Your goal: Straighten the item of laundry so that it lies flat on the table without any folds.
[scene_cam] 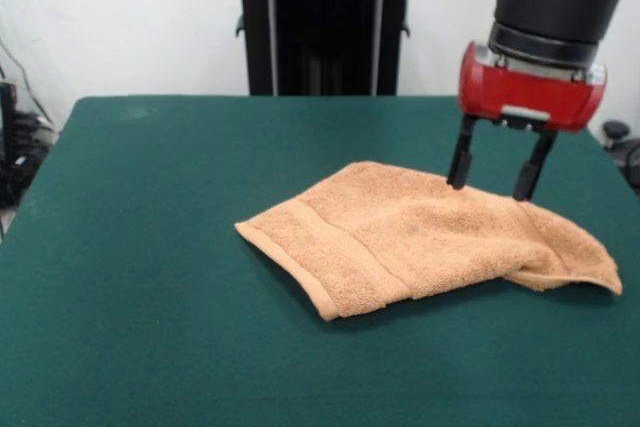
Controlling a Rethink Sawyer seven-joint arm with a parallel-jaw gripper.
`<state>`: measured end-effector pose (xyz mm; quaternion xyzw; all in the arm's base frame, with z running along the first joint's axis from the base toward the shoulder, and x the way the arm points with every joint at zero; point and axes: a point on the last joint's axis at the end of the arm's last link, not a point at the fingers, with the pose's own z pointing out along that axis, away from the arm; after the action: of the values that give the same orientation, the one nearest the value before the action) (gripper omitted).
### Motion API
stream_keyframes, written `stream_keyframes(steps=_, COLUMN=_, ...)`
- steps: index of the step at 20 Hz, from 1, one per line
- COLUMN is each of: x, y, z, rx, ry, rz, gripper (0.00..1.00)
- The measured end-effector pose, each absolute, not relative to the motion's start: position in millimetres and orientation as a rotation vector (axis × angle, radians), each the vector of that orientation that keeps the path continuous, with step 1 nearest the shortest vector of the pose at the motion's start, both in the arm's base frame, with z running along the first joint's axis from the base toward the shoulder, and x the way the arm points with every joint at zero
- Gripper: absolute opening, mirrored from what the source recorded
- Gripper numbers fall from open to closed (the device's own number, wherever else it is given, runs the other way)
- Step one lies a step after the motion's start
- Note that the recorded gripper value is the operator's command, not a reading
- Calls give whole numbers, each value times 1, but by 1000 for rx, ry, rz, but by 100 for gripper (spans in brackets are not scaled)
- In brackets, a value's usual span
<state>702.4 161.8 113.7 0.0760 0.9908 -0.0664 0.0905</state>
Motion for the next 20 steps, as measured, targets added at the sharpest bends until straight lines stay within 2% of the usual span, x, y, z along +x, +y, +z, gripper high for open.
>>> stream_keyframes(steps=9, x=703, y=143, z=115, rx=213, ry=2942, rz=-231, gripper=100)
stream_keyframes(steps=20, x=707, y=90, z=101, rx=250, ry=2959, rz=-258, gripper=100)
